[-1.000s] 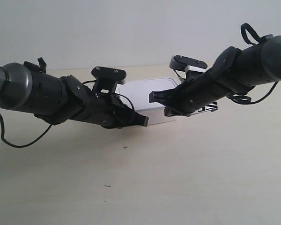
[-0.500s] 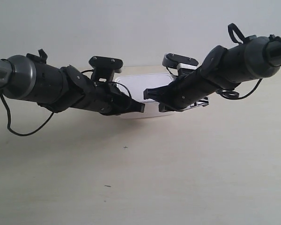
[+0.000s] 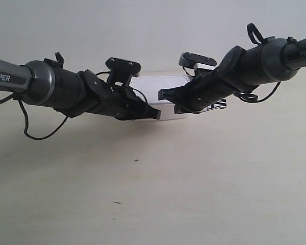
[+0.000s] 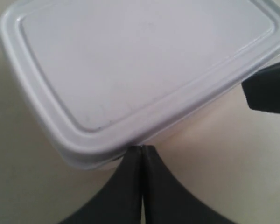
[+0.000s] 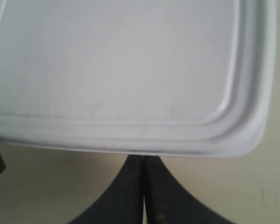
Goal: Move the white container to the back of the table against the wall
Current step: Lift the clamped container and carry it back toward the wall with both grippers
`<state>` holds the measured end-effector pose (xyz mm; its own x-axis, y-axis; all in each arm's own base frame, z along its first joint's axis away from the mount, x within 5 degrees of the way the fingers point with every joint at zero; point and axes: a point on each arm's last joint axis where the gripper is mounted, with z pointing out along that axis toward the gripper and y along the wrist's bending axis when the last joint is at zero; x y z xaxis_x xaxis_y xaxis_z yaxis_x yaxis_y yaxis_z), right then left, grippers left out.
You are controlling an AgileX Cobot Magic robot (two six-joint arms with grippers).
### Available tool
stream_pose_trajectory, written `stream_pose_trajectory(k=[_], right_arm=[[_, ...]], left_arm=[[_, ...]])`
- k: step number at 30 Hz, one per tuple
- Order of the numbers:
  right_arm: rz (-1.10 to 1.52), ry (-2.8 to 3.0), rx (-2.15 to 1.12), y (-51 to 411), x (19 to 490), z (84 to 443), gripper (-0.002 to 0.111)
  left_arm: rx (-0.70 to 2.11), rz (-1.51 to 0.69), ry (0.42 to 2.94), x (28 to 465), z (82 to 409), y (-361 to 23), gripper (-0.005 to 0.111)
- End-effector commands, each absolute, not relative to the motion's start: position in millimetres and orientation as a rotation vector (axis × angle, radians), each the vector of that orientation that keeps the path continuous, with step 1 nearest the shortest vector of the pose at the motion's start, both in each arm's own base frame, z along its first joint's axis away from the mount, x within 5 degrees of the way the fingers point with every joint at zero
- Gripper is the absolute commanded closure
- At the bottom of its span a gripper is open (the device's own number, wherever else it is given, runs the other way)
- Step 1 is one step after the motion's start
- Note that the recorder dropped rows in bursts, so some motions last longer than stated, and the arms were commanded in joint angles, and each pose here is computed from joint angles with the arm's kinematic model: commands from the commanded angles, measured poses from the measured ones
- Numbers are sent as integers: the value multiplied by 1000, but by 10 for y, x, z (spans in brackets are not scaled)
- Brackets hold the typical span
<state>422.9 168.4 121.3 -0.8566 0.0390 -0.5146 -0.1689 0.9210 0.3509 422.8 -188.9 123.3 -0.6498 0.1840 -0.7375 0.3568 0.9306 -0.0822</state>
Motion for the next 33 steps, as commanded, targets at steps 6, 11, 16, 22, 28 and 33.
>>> stream_pose_trajectory(k=[6, 11, 16, 22, 28, 33], right_arm=[[499, 2521, -69, 1506, 4393, 1216, 108], [491, 2501, -89, 1521, 4456, 1210, 108], [513, 2502, -99, 1566, 4573, 1165, 108], [516, 2467, -94, 1589, 4671, 1215, 108], [481, 2446, -141, 1589, 4721, 1275, 108], [478, 2444, -145, 1605, 4776, 1232, 108]], left_arm=[[359, -296, 2277, 4484, 1233, -1792, 107], [362, -291, 2237, 4588, 1282, -1826, 107], [392, -277, 2227, 4601, 1285, -1831, 107], [406, -247, 2215, 4630, 1245, -1818, 107], [414, -249, 2210, 4698, 1193, -1848, 107], [412, -250, 2194, 4765, 1183, -1872, 107]])
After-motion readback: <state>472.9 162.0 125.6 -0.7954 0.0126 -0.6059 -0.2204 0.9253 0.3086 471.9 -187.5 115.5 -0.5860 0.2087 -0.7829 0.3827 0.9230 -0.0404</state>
